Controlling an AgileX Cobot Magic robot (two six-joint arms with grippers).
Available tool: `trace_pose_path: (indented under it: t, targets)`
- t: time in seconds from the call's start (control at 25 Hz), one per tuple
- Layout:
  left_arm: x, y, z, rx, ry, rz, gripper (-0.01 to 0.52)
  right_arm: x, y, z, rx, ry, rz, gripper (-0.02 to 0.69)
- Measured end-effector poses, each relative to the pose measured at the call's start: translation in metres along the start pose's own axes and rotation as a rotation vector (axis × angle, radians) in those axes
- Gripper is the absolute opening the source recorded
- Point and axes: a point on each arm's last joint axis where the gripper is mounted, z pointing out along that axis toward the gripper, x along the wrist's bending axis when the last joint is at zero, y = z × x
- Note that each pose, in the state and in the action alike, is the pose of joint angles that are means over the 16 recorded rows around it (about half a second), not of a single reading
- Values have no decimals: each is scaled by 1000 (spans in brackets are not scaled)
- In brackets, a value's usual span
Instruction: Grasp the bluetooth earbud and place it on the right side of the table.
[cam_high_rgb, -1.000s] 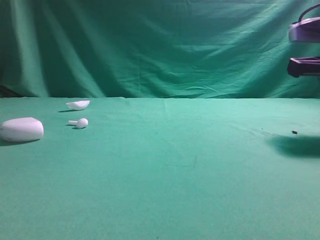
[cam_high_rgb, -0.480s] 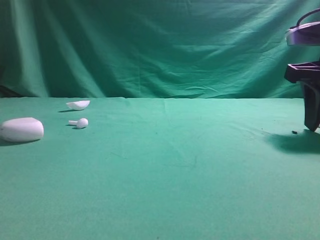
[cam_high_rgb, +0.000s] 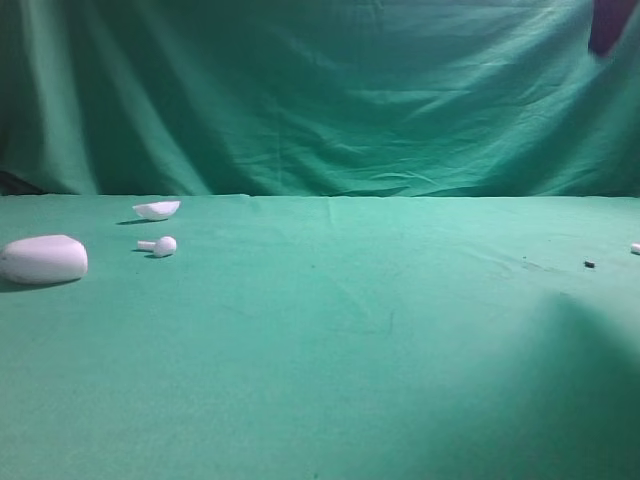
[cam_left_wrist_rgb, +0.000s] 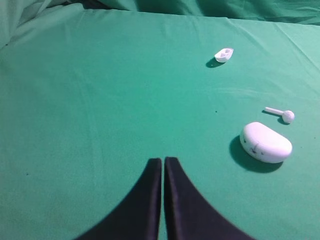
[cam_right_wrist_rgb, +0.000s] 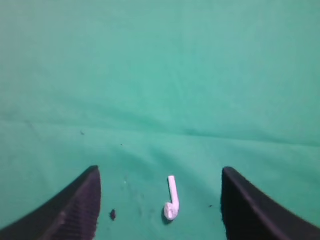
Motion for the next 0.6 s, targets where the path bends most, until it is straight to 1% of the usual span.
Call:
trace_pose_path:
  t: [0.16,0.28,0.48,0.6]
  targets:
    - [0,0,0,0,0,0,0,-1,3,-62,-120,11,22,300]
    - [0,0,0,0,0,0,0,-1,-5,-108,-204,21,33,220]
    - [0,0,0,0,0,0,0,-2,-34,-173,-332,30,30,86]
    - [0,0,0,0,0,0,0,-3,-59,-203,-401,29,19,26]
